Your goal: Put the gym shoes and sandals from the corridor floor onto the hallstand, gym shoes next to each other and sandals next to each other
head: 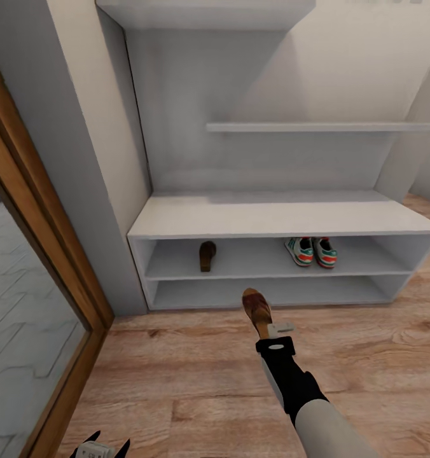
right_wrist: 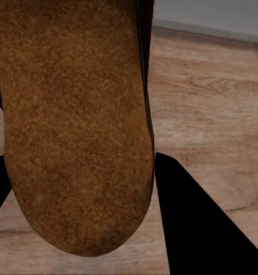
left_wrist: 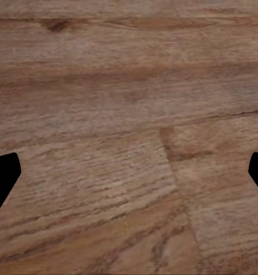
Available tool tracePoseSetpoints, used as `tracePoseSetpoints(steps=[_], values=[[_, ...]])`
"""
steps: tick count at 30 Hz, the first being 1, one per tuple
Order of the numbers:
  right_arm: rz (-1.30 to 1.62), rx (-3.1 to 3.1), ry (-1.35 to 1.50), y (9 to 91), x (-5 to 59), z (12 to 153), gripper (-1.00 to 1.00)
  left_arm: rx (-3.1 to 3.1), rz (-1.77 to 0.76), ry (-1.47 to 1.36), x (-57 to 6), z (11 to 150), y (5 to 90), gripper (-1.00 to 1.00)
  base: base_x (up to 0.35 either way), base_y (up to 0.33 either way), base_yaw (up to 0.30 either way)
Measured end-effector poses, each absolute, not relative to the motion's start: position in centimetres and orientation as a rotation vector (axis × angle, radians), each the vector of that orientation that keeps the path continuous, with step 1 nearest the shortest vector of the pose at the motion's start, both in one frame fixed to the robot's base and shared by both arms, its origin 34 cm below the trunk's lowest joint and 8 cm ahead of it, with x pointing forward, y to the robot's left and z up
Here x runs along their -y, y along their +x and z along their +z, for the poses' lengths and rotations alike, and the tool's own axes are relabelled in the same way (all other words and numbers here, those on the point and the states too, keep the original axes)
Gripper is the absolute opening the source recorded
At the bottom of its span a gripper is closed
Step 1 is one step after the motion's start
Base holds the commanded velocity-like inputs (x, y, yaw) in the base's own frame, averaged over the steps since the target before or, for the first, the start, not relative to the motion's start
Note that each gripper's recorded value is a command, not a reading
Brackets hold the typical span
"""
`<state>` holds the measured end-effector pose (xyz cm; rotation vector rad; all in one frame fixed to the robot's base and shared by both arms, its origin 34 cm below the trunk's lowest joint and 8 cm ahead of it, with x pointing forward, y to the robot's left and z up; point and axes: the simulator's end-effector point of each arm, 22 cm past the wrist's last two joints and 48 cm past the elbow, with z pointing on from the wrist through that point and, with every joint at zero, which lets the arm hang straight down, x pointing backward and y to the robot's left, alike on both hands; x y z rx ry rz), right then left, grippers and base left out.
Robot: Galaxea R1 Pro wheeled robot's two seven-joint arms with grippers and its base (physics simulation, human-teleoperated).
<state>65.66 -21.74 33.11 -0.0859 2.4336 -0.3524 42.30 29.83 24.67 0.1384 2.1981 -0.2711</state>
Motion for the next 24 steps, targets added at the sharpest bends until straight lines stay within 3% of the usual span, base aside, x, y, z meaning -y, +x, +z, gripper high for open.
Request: tracePoseSetpoints(steps=[5,14,24], values=[[-0.354,-2.436,-0.085,65.6,21.8,33.0,-1.00,-2.200,-0.270,0.136,-29.9,24.6,42.3,1.00,0.225,0.000,0.030],[-0.355,-2.390,-0.064,66.9,22.1,34.9,-1.00,-2.195,-0.269,0.137,-29.9,24.8,42.4,1.00,0.053,0.000,0.003],[-0.353,-2.372,-0.057,67.3,22.1,35.8,-1.00,-2.181,-0.265,0.133,-29.9,25.2,42.8,1.00,0.250,0.000,0.000]])
